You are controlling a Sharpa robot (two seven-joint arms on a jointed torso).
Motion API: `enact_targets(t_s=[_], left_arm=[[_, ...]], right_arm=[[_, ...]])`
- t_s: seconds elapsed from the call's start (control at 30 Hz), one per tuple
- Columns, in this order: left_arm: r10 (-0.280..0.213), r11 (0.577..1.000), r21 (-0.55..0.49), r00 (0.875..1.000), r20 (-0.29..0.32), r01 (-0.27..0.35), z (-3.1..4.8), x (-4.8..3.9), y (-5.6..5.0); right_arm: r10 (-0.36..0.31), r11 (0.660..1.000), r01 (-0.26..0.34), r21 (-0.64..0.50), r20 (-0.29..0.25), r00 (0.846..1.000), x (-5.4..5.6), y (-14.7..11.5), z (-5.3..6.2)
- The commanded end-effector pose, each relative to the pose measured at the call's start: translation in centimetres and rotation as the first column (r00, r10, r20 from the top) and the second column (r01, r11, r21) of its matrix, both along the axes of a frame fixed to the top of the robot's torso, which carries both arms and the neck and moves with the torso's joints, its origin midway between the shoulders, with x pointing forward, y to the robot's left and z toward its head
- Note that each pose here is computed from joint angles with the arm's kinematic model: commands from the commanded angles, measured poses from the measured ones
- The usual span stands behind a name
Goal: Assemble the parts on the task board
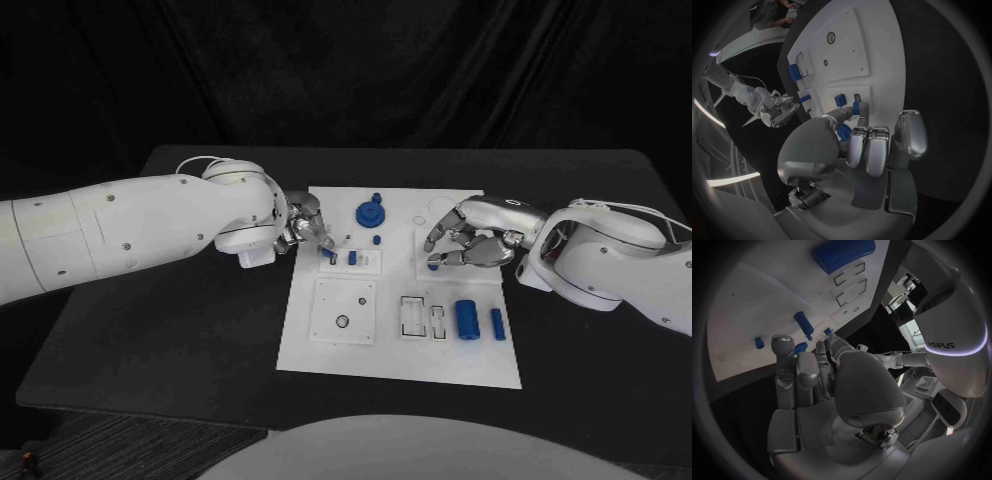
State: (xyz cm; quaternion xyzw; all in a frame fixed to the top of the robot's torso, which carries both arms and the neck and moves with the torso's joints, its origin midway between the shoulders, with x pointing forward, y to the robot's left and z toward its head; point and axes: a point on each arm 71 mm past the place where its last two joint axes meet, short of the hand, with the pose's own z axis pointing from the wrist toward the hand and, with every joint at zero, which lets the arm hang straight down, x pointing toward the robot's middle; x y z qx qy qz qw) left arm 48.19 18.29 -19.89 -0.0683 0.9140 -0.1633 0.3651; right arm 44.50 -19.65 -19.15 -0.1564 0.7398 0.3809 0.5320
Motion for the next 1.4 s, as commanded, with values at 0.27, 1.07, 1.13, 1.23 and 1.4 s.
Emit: enact_targets(t_s=[0.27,1.07,1.13,1.23,1.4], left_arm=[[-0.037,0.999,-0.022,0.999,-0.008,0.036,-0.31,-0.09,-0.4],[-0.045,0.999,-0.024,0.998,-0.041,0.044,-1.77,-0.48,-0.4],[-0.043,0.999,-0.023,0.998,-0.042,0.042,-1.83,-0.47,-0.3],[-0.042,0.999,-0.024,0.998,-0.042,0.041,-1.88,-0.46,-0.2],[-0.043,0.999,-0.025,0.998,-0.043,0.042,-1.95,-0.47,-0.2]], right_arm=[[0.007,1.0,-0.007,0.016,0.011,1.0,-0.1,0.1,0.1],[0.0,1.0,0.0,0.008,-0.015,1.0,0.0,0.0,-0.1],[0.0,1.0,0.0,0.007,-0.015,1.0,0.0,0.0,-0.2],[0.001,1.0,0.0,0.007,-0.016,1.0,0.0,0.1,-0.2],[0.0,1.0,0.0,0.007,-0.017,1.0,0.0,0.0,-0.2]])
